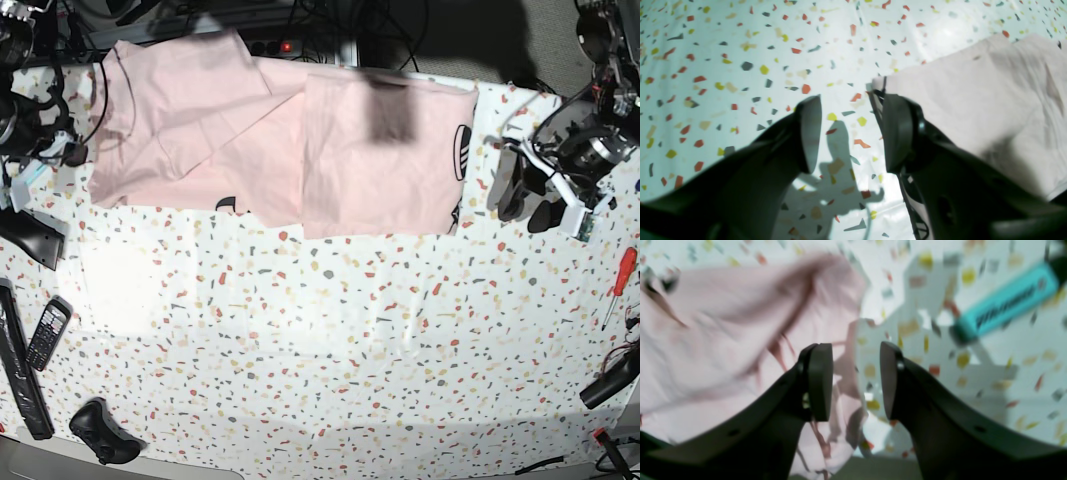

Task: Fold the T-shirt properly
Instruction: 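Grasp the folded shirt's end with the right gripper and fold it over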

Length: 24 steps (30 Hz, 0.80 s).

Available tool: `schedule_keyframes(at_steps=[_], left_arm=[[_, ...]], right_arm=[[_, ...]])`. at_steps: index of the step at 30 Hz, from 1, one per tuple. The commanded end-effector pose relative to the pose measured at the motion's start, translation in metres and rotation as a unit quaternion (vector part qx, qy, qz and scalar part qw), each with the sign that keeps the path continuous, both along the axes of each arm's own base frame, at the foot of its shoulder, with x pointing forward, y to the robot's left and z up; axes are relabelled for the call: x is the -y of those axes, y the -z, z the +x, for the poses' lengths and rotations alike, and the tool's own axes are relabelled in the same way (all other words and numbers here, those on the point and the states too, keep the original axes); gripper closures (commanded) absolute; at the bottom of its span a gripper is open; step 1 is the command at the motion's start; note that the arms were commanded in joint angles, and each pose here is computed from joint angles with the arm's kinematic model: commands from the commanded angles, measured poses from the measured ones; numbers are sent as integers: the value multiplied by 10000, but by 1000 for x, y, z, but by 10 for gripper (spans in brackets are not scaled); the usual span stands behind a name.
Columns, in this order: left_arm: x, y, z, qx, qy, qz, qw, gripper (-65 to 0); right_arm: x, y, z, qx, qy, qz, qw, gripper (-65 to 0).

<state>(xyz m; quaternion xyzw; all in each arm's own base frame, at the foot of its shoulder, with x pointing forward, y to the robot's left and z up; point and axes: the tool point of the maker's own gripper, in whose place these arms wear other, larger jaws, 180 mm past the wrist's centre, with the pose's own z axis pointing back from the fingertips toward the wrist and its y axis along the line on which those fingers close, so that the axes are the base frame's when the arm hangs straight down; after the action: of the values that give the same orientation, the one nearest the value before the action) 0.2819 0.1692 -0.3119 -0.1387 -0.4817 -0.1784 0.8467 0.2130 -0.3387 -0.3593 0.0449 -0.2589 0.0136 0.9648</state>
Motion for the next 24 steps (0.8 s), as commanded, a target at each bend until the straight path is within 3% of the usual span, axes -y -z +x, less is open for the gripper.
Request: schedule_keyframes(at_steps=[1,6,10,17,24], left_arm=[[0,-15,6,265,11,-51,9996,-282],[0,-14,6,262,10,-57,9996,-282],[0,-14,6,262,10,-57,9996,-282],[0,-14,6,262,9,-55,9996,-282],[0,-14,6,262,9,-55,9996,-281]], right_arm=[[7,-3,3,52,-28,-21,10000,-232],[16,26,-7,-4,313,401,9987,-232],[4,37,-10,-107,331,791,9963,-232],[-36,61,-17,-573,-216,1054,9925,-232],[-92,69,-27,-930,-766,1862,9751,-232]])
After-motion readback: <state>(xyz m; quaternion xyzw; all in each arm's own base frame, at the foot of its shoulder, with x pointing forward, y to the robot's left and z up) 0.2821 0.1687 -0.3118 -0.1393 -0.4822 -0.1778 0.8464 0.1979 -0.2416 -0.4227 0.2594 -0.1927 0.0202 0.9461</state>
